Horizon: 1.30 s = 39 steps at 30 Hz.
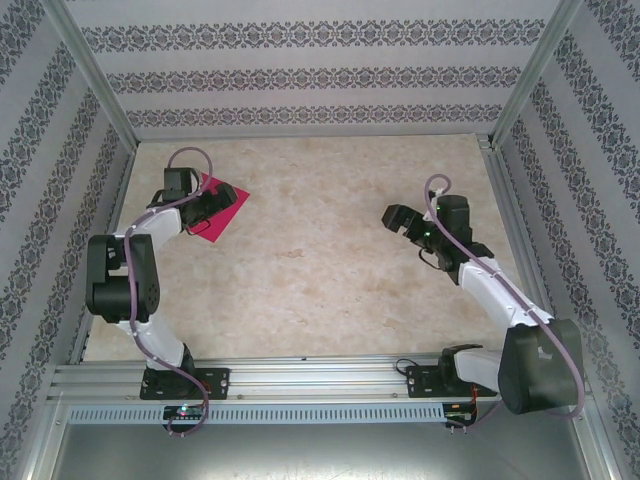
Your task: Fold a paper plane with a square sheet of paper (pick it up from the middle)
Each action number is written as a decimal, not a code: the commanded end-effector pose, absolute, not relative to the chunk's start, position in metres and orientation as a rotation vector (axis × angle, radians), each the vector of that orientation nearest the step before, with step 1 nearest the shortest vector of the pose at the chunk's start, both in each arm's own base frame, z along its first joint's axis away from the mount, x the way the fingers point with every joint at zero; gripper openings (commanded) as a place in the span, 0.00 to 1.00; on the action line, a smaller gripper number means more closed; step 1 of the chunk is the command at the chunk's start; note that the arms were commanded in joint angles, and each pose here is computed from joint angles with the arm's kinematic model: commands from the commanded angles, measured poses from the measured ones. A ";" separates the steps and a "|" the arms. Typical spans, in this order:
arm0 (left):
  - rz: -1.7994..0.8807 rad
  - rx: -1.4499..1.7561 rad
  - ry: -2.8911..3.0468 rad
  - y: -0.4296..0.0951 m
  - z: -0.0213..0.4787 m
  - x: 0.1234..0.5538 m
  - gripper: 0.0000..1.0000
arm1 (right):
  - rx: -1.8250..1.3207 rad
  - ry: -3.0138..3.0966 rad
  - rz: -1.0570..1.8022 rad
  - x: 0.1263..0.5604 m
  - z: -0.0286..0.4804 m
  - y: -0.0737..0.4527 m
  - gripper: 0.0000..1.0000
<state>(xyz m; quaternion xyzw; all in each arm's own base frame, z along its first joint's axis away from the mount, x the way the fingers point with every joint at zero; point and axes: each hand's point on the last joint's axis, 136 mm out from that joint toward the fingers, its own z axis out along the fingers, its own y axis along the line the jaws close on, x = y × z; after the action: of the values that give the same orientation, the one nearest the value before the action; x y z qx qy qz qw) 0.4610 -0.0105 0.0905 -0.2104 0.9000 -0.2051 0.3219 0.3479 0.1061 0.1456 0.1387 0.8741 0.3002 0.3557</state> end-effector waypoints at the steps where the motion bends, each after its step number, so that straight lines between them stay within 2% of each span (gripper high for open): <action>1: -0.601 -0.585 2.411 -0.016 0.084 0.465 1.00 | 0.324 2.282 0.860 0.346 0.153 0.130 0.98; 6: -0.561 -0.647 2.496 -0.011 0.061 0.464 1.00 | 0.296 2.288 0.872 0.349 0.155 0.147 0.98; 12: -0.558 -0.749 2.574 -0.013 0.033 0.444 1.00 | 0.320 2.317 0.872 0.354 0.146 0.157 0.98; 20: -0.674 -0.833 2.659 -0.049 0.009 0.408 0.97 | 0.383 2.382 0.860 0.359 0.125 0.164 0.98; 25: -0.841 -0.950 2.623 -0.095 0.001 0.387 0.97 | 0.385 2.422 0.860 0.360 0.115 0.171 0.98; 30: -0.955 -0.969 2.592 -0.165 0.002 0.373 0.97 | 0.400 2.455 0.855 0.360 0.107 0.177 0.98; 39: -1.070 -0.942 2.522 -0.241 0.016 0.368 0.96 | 0.434 2.504 0.807 0.348 0.094 0.172 0.98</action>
<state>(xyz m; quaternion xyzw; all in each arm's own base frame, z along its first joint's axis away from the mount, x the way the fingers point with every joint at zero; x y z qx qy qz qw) 0.3915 -0.2395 0.0558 -0.2635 0.8594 -0.4002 0.1786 0.3527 0.1735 0.0966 0.1510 0.9103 0.3014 0.2404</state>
